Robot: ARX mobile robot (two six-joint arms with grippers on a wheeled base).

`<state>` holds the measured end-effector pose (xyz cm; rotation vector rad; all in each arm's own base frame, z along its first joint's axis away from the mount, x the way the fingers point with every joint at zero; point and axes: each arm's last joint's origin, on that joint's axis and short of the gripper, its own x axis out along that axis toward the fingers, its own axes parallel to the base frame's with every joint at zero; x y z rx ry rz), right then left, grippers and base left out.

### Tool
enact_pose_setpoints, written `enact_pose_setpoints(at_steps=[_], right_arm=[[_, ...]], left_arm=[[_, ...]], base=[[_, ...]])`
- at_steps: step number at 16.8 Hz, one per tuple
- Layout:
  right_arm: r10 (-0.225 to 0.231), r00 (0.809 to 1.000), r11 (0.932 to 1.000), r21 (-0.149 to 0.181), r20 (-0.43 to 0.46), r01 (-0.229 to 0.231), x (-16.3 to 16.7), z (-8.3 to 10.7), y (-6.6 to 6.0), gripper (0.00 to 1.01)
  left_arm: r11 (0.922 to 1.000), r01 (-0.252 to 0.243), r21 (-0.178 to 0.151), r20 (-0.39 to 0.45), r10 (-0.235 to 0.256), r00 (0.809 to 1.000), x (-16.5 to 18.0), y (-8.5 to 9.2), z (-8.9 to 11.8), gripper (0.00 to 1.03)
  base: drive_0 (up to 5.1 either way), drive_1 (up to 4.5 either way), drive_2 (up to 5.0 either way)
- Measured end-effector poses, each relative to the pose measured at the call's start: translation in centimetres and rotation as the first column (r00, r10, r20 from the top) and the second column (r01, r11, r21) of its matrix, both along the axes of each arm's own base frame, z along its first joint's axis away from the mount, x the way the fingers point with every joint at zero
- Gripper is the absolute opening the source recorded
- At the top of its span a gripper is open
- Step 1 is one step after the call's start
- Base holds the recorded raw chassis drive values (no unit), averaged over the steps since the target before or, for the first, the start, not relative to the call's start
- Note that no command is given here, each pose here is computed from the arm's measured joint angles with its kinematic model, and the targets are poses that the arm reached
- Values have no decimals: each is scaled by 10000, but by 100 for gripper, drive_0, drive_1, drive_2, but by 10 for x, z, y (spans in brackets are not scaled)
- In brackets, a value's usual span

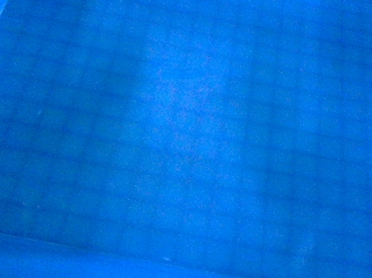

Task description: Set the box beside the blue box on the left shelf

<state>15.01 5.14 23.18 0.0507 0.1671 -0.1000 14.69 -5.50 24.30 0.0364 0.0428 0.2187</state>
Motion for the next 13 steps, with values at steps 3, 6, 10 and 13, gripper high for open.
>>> enact_pose_setpoints(at_steps=[3,6,10,13], right_arm=[[4,10000,10000,2,3,-4,0,0,0,18],[-4,10000,10000,1,4,4,0,0,0,17],[-4,10000,10000,-2,-3,4,0,0,0,17],[-7,10000,10000,-6,-10,7,0,0,0,17]], left_arm=[[10000,-11,6,-4,11,10000,0,0,0,20],[10000,-4,2,-3,4,10000,0,0,0,20],[10000,0,8,-2,0,10000,0,0,0,20],[10000,0,0,0,0,10000,0,0,0,20]], base=[[7,431,-417],[3,427,-422],[-7,419,-433],[-7,419,-433]])
